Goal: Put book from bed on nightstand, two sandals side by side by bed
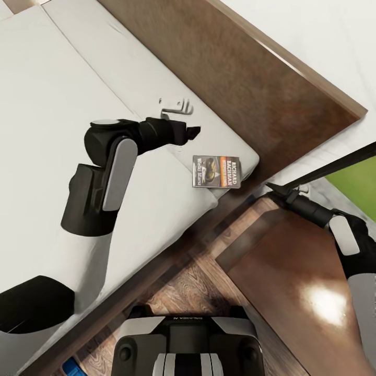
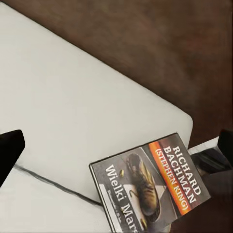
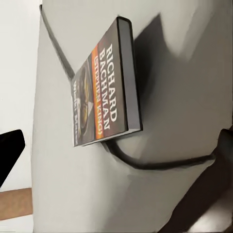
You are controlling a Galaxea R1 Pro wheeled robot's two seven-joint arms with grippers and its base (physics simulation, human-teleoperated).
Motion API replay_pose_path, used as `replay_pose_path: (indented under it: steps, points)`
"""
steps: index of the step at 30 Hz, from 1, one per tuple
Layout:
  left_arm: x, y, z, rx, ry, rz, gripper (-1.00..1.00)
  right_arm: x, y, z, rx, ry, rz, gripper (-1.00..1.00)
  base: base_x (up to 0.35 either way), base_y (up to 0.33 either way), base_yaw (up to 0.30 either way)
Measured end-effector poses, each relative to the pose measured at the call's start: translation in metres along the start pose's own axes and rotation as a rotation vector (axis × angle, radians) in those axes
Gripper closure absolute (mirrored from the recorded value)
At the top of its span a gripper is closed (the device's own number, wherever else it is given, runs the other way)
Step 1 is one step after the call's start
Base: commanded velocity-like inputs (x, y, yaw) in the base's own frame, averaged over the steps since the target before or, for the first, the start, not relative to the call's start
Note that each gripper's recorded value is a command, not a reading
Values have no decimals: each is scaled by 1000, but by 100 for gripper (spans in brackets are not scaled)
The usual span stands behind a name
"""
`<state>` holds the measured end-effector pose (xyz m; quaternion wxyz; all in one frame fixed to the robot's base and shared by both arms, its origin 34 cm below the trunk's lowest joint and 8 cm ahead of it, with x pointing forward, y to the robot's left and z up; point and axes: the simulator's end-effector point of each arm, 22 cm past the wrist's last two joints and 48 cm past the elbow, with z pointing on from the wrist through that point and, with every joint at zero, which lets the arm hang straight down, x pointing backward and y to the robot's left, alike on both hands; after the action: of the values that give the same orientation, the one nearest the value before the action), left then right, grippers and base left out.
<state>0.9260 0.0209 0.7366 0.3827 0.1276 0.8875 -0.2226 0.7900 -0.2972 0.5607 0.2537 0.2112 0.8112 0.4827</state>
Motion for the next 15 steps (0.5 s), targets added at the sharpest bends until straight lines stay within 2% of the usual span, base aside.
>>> replay_pose_path:
  steps: [6,9,15]
  points:
    - [-21,-4,-2,7,-32,14,-100,-1,-6,10,6,14,20,-100,0,0,0]
    - [-33,-6,-4,9,-51,23,-100,0,-13,18,15,23,47,-100,0,0,0]
    - [-37,-6,-4,8,-58,25,-100,5,-22,25,27,35,72,-100,0,0,0]
